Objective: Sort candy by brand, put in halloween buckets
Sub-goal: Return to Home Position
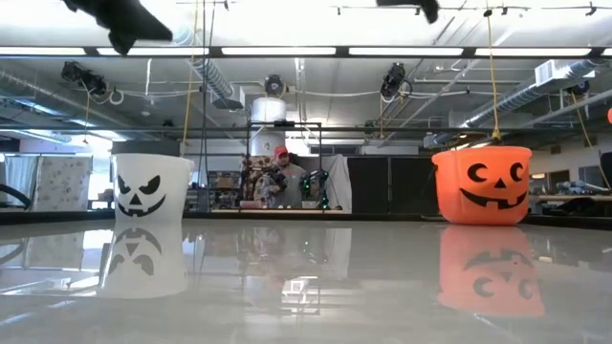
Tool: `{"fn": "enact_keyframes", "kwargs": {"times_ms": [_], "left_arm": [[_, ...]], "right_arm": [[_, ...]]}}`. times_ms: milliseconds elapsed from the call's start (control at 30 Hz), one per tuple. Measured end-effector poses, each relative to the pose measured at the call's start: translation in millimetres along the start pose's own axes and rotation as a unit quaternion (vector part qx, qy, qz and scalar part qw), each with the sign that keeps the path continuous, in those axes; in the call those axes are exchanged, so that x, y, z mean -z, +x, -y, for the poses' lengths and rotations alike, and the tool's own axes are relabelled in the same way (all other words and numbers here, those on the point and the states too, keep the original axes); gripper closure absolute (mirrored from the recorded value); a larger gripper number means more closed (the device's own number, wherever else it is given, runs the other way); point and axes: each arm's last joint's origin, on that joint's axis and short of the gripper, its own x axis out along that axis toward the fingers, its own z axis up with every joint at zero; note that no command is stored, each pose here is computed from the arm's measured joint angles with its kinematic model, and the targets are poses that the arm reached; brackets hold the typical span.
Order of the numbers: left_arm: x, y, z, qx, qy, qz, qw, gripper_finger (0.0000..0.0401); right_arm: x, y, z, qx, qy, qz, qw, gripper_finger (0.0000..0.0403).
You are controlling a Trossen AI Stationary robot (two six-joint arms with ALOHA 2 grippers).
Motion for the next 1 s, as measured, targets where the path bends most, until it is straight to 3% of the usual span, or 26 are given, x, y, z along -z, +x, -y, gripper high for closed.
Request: {"fn": "enact_keyframes", "kwargs": {"times_ms": [133, 233, 333, 400, 533, 800, 1000], "left_arm": [[3.9, -2.0, 10.3, 0.068, 0.021, 0.046, 0.996, 0.0368], [12.3, 10.4, 16.7, 0.136, 0.019, 0.061, 0.989, 0.0393], [20.9, 26.2, 22.7, 0.183, 0.005, 0.087, 0.979, 0.0394], [28.1, 36.8, 26.5, 0.201, 0.001, 0.105, 0.974, 0.0395], [45.3, 50.7, 29.7, 0.183, 0.004, 0.122, 0.976, 0.0397], [80.0, 63.6, 27.9, 0.166, -0.003, 0.095, 0.982, 0.0398], [91.3, 57.9, 26.6, 0.159, 0.028, 0.146, 0.976, 0.0398]], "right_arm": [[17.9, -34.6, 5.0, -0.011, 0.01, 0.024, 1.0, 0.0395], [38.4, -53.0, 4.1, -0.057, 0.003, 0.05, 0.997, 0.0396], [62.5, -60.4, -0.5, -0.124, -0.021, 0.071, 0.99, 0.0398], [79.9, -60.7, -0.7, -0.118, -0.016, 0.063, 0.991, 0.0398], [113.1, -59.1, -0.7, -0.091, 0.002, 0.056, 0.994, 0.04], [158.5, -63.9, 0.2, -0.109, 0.014, 0.173, 0.979, 0.0401], [183.0, -67.2, 7.2, -0.091, 0.02, 0.195, 0.976, 0.0401]]}}
